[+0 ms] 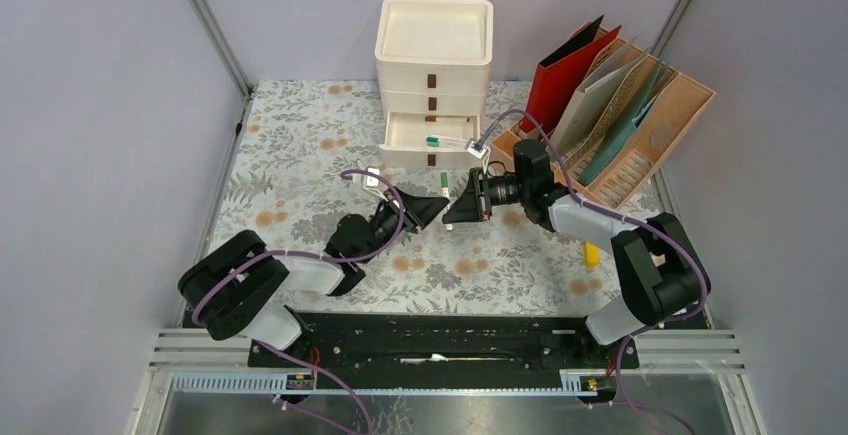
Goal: Organize the desk
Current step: Pick up the stationery from the center of the board.
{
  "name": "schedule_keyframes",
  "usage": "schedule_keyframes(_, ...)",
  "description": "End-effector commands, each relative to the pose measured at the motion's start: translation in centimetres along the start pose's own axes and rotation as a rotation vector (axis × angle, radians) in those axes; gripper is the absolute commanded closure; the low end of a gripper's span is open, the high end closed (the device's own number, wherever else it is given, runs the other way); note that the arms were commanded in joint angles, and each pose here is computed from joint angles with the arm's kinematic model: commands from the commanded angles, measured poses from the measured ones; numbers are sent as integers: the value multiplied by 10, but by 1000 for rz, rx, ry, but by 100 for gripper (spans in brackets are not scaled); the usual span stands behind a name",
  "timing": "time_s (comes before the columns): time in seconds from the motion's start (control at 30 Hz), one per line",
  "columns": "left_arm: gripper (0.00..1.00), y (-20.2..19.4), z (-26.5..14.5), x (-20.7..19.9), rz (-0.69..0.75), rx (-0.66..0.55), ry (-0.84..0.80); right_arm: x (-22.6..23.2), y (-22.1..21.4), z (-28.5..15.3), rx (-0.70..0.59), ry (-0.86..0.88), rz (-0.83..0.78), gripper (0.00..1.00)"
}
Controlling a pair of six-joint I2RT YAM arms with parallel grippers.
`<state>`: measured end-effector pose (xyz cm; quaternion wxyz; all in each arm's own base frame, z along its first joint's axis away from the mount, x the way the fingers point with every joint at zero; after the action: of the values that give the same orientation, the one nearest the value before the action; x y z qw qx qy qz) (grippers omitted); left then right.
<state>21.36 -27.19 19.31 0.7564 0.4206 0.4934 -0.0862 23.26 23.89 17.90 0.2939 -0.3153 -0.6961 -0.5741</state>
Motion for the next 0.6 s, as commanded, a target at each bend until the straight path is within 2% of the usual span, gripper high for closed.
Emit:
schedule_keyframes(0.0,100,14,6,-20,-4,-70,-78,4,7,5,-10,19,-46,96)
schedule_keyframes(0.07,100,15,4,-19,-5,-64,-58,3,8,5,-12,13,-50,100)
schedule_keyframes(0.23,100,21,-9,-15,-6,-84,23,4,6,3,23,15,-102,100)
schedule_keyframes(0.3,34,24,-16,-8,136,-90,67,3,7,2,37,5,-124,100)
schedule_keyframes(0.33,23,26,-20,-5,169,-90,92,4,8,2,45,-1,-137,100)
schedule_keyframes(0.47,2,31,-33,8,328,-48,206,4,15,-3,73,-48,-224,100)
schedule_keyframes(0.57,1,36,-47,20,397,-19,296,-2,17,-10,125,-162,-269,100)
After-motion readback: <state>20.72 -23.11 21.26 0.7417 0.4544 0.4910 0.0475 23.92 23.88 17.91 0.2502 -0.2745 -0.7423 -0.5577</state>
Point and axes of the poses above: each gripper's point midway between its finger pads, its own z axis out along the fingers, its own x axis along the line the jaws close on, y = z × x, the point moved 6 cm from there along -z, back along the fingers, and after that the axes turned 4 degrees about z, right-handed, at the moved point
